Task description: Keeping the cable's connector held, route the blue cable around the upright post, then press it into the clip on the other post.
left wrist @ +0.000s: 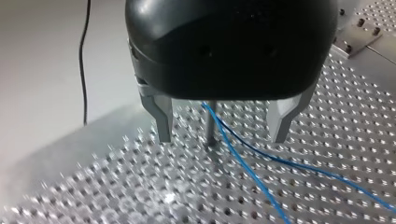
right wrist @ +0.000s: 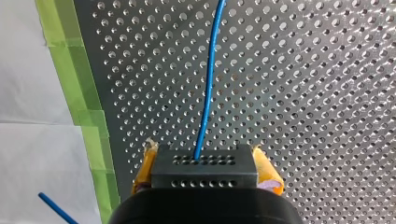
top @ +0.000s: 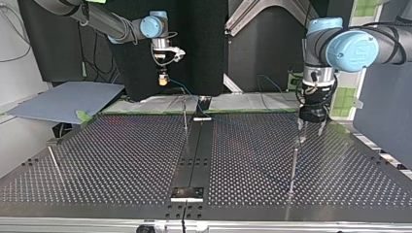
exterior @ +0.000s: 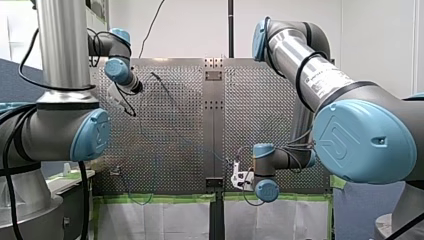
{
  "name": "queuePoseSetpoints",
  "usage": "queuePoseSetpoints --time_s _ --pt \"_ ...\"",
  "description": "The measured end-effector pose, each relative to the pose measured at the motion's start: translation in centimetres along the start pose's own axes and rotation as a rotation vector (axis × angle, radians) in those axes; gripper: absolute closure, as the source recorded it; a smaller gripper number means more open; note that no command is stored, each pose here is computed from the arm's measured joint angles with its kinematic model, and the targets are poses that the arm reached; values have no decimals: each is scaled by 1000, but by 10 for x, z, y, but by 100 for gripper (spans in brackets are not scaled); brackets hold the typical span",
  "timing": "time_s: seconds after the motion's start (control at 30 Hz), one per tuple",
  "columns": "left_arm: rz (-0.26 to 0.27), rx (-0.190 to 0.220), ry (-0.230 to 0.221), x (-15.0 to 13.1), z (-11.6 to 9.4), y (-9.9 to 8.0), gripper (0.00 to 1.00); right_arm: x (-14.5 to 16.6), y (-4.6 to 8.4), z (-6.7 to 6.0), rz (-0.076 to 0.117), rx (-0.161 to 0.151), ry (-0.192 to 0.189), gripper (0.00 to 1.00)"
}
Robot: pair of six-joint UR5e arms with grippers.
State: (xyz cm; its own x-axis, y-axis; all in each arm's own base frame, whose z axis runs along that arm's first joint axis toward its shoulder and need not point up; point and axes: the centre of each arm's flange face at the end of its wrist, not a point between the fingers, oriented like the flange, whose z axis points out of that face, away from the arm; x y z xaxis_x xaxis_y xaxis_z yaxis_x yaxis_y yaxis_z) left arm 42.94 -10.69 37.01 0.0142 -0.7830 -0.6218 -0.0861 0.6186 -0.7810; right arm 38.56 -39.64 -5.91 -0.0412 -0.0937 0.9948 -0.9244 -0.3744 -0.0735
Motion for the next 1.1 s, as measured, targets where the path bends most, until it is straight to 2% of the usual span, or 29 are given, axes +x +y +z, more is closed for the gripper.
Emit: queuePoseSetpoints --time_s 0.3,0.5,0.63,0.77,1.1 --pt "74 15 -95 -40 -17 -43 0 0 -1 1 4 6 0 100" --pt "120 50 -125 -60 -34 -75 0 0 -1 1 6 7 0 100" --pt "151 86 -113 -65 -43 -95 0 0 -1 1 7 8 1 100" --pt "179 98 -86 -62 -44 -107 0 1 -1 2 6 11 2 100" --pt "259 75 -55 -52 -46 -134 0 1 -2 2 5 12 1 100"
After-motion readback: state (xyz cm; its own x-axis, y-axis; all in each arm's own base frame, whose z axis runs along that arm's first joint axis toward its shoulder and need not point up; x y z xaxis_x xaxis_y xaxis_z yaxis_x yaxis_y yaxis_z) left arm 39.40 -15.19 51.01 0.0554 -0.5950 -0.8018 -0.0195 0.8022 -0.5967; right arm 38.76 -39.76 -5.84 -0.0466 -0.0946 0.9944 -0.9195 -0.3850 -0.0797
